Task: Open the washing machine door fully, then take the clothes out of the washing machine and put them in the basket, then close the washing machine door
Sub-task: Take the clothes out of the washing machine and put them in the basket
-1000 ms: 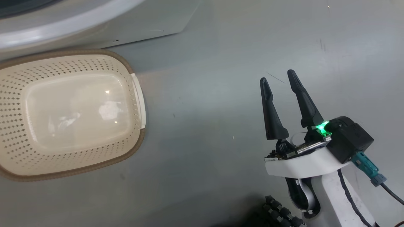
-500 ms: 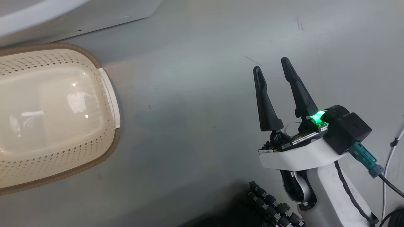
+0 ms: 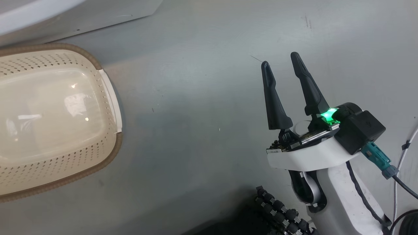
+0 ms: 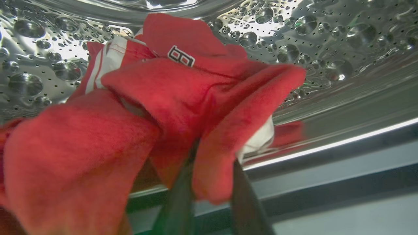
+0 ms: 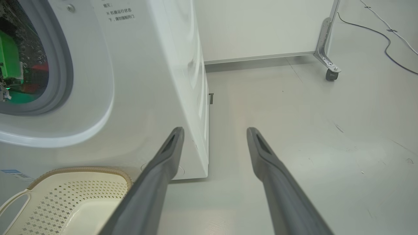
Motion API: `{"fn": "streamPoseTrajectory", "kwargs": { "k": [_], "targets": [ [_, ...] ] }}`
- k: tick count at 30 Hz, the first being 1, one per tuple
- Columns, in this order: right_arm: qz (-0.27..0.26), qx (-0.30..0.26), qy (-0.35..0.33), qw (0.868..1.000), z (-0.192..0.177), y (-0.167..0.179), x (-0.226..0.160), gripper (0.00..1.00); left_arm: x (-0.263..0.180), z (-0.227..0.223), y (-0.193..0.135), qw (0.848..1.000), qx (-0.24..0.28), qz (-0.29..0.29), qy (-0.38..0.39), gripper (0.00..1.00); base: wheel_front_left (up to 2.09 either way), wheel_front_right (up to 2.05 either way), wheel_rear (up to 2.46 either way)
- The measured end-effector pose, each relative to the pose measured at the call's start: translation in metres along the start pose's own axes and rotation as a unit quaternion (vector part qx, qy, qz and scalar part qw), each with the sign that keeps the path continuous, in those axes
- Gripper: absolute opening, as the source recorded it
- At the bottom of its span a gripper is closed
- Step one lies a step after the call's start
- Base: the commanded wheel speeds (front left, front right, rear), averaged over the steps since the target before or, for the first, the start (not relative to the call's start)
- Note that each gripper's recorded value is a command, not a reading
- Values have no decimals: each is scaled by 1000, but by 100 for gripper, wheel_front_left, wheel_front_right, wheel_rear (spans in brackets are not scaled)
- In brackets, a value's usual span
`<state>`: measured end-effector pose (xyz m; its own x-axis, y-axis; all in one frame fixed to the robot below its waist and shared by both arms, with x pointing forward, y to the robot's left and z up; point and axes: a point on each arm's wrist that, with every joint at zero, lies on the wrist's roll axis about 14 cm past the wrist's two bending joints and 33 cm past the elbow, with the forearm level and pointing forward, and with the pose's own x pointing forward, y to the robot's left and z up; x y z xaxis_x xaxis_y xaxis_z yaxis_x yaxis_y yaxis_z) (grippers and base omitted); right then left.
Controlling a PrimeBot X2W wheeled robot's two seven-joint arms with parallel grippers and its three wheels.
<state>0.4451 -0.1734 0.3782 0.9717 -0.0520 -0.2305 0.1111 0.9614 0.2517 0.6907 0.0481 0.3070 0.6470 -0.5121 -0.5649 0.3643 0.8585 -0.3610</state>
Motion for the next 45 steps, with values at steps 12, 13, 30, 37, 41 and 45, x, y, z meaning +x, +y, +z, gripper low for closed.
{"fn": "streamPoseTrajectory", "kwargs": {
  "k": [12, 13, 30, 37, 41, 45],
  "targets": [
    [3, -22, -4, 1000, 1, 0, 4, 100, -4, 11, -12, 999, -8, -9, -40, 0, 0, 0, 0],
    [4, -23, -3, 1000, 0, 0, 5, 100, -5, 13, -12, 999, -8, -9, -47, 0, 0, 0, 0],
    [42, -47, -16, 998, 7, 22, 5, 100, -55, 34, -55, 985, -3, -38, -167, 0, 0, 0, 0],
    [61, -48, -20, 997, 13, 32, -6, 100, -91, 40, -68, 974, 2, -37, -223, 0, 0, 0, 0],
    [67, -49, -21, 996, 16, 37, -16, 100, -115, 51, -72, 964, 17, -31, -263, 0, 0, 0, 0],
    [76, -48, -28, 996, 22, 42, -24, 100, -140, 58, -78, 953, 25, -27, -300, 0, 0, 0, 0]
  ]
}}
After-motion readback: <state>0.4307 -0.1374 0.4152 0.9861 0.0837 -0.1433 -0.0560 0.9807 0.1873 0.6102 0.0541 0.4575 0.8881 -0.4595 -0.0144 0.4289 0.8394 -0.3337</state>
